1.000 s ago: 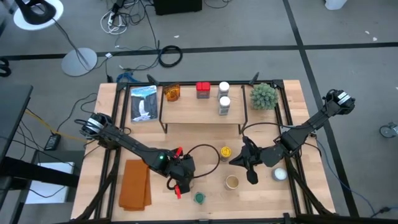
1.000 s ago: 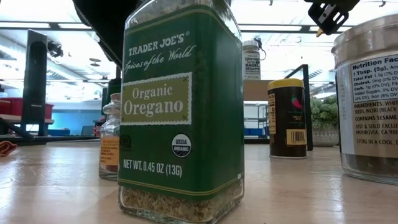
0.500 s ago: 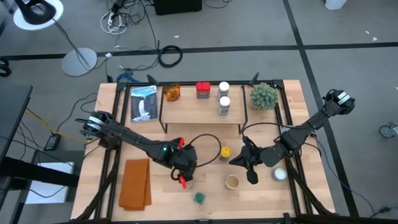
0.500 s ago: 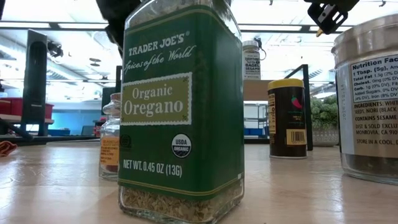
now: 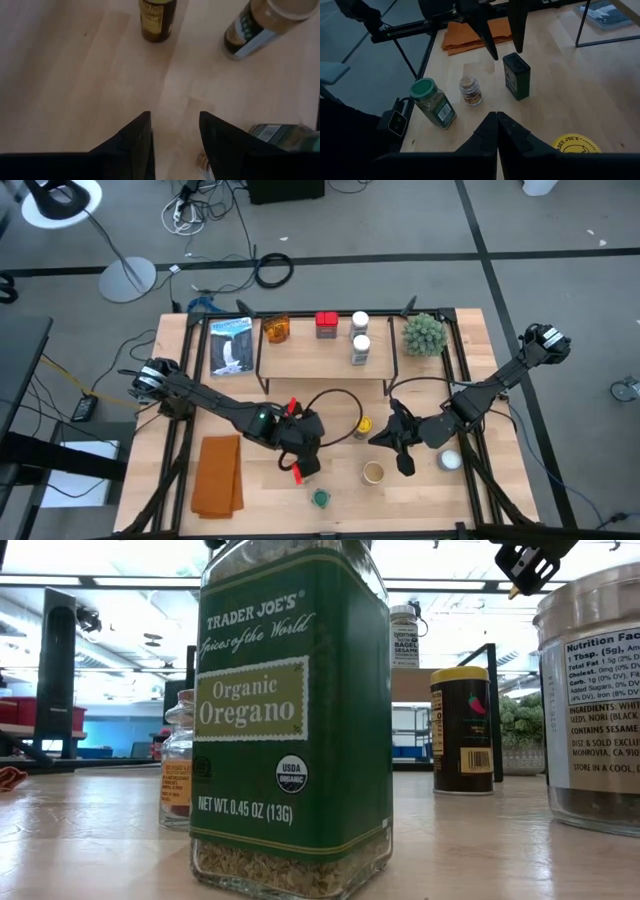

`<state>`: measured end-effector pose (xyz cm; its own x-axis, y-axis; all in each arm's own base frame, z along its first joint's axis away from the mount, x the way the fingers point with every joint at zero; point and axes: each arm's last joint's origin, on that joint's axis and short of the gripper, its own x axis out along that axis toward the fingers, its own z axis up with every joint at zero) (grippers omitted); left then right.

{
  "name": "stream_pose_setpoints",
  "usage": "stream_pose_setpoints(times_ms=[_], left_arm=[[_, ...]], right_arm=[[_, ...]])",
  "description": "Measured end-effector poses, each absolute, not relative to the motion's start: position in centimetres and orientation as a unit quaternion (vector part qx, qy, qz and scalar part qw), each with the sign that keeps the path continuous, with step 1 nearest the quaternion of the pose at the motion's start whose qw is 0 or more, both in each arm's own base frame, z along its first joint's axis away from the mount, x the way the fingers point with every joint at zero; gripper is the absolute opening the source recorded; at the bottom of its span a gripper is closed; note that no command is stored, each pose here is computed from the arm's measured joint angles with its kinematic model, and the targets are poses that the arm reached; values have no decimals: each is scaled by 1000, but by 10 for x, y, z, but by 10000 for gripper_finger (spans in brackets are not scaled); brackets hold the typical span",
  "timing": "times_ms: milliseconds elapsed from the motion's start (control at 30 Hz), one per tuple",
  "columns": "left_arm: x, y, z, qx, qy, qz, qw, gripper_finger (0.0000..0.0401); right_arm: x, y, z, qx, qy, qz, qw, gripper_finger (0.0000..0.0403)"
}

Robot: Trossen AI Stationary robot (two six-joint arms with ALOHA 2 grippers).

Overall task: Shelf spices
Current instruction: Put the black seasoning can on the shelf

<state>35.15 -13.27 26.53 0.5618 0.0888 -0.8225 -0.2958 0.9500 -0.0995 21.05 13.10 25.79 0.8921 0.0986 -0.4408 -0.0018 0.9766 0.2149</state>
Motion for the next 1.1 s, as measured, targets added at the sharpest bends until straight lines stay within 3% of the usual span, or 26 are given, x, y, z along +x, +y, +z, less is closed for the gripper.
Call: stream_pose_setpoints(times_ms=[433, 833, 1100], left_arm=[[362, -136, 272, -127, 412, 64, 900, 177], [362, -133, 272, -93, 416, 55, 903, 251], [362, -134, 272, -100, 417, 54, 902, 257]], right_arm=[[211, 131, 258, 101, 231, 27, 967, 6], [211, 131, 258, 101, 231, 27, 967, 4], [211, 131, 258, 101, 231, 27, 967, 4]])
